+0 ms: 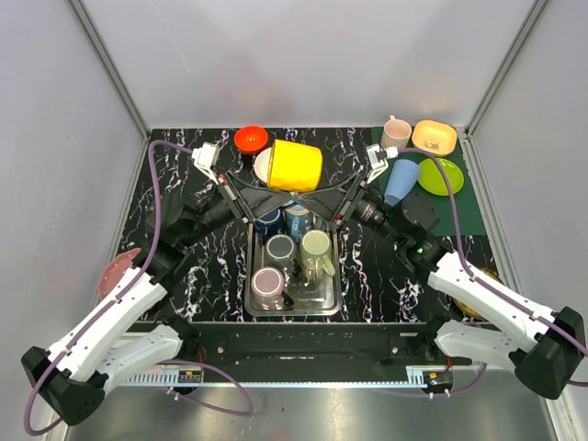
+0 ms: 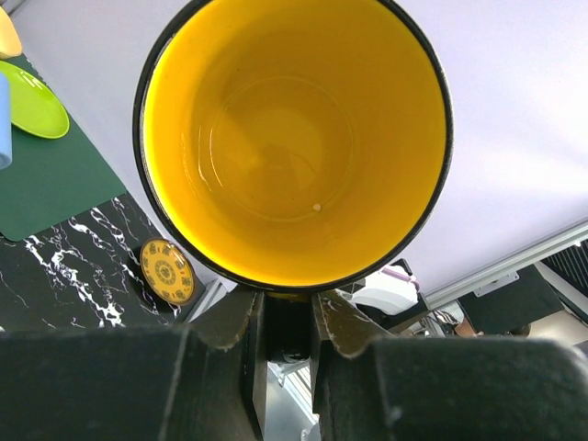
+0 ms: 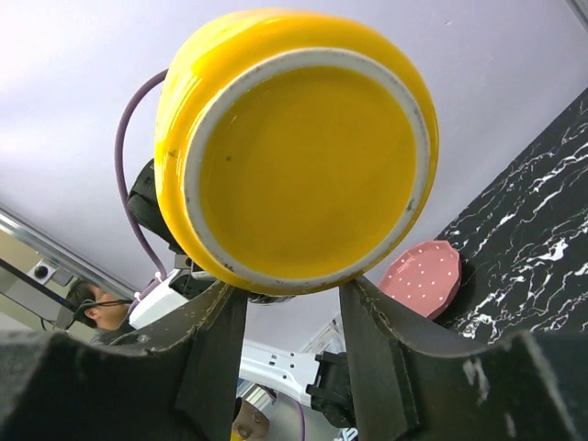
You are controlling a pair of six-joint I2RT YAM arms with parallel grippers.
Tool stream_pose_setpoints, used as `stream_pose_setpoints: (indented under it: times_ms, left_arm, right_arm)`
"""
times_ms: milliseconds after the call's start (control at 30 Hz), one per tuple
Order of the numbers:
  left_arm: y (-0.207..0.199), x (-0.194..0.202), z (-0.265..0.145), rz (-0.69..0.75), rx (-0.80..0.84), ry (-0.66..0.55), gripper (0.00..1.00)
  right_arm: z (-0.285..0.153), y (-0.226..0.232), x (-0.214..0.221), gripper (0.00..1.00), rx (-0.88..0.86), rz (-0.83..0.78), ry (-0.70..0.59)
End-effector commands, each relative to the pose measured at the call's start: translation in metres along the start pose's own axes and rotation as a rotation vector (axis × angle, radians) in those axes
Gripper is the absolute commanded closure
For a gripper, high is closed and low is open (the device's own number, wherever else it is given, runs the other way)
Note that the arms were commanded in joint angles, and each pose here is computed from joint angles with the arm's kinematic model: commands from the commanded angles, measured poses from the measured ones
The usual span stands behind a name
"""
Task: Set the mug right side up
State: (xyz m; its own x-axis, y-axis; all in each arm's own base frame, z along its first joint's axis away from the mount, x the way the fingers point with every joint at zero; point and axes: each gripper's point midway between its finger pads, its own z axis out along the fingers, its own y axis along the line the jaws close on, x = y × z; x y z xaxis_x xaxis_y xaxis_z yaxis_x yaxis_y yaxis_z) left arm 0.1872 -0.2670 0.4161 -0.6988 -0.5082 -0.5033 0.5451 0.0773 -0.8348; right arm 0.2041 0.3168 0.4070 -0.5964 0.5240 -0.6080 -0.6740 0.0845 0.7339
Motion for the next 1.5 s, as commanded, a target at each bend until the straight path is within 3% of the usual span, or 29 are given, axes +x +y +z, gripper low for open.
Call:
stream_pose_setpoints:
  times_ms: [0,267,467,600,767,800,833,867,933,967,1100,1233,1400,1467]
  left_arm:
    - [-0.045,-0.005,-0.006,0.048,0.153,-0.022,1.0]
    - [-0.034,0.015,0.0,0.027,0.12,0.038,1.0]
    - [-0.028,0.029,0.003,0.02,0.113,0.075,1.0]
    - [-0.025,0.037,0.006,0.016,0.105,0.107,1.0]
    - [-0.021,0.041,0.005,0.025,0.095,0.12,1.0]
    - [-0.021,0.041,0.004,0.028,0.092,0.12,1.0]
    - [-0.016,0.042,0.003,0.035,0.071,0.119,0.98]
    - [-0.016,0.037,0.0,0.048,0.056,0.091,0.84]
    - [-0.009,0.033,-0.003,0.078,0.016,0.059,0.7]
    - [-0.011,0.029,-0.008,0.093,0.014,0.04,0.55]
    - [-0.002,0.018,-0.016,0.138,-0.052,-0.022,0.35]
    - [0.004,0.009,-0.02,0.157,-0.099,-0.074,0.3]
    - [0.035,-0.002,-0.042,0.234,-0.308,-0.11,0.25]
    - [0.041,-0.02,-0.057,0.273,-0.402,-0.19,0.21]
  right_arm:
    - [0.005,0.019,-0.02,0.51,-0.093,-0.022,-0.056]
    - [0.012,0.029,-0.024,0.5,-0.183,0.053,-0.047]
    - [0.02,0.029,-0.026,0.61,-0.203,0.089,-0.044]
    - [0.026,0.029,-0.022,0.59,-0.236,0.115,-0.016]
    - [0.029,0.029,-0.02,1.0,-0.263,0.145,0.015]
    - [0.028,0.03,-0.02,1.0,-0.262,0.14,0.015]
    - [0.027,0.03,-0.018,1.0,-0.258,0.131,0.029]
    - [0.027,0.026,-0.015,1.0,-0.229,0.111,0.043]
    - [0.02,0.031,-0.018,1.0,-0.215,0.076,0.037]
    - [0.018,0.024,-0.013,1.0,-0.175,0.051,0.055]
    - [0.0,0.031,-0.014,1.0,-0.127,-0.026,0.068]
    - [-0.014,0.029,-0.011,1.0,-0.068,-0.075,0.081]
    - [-0.055,-0.005,-0.001,1.0,0.206,-0.24,0.179]
    - [-0.078,-0.028,0.008,1.0,0.349,-0.293,0.256]
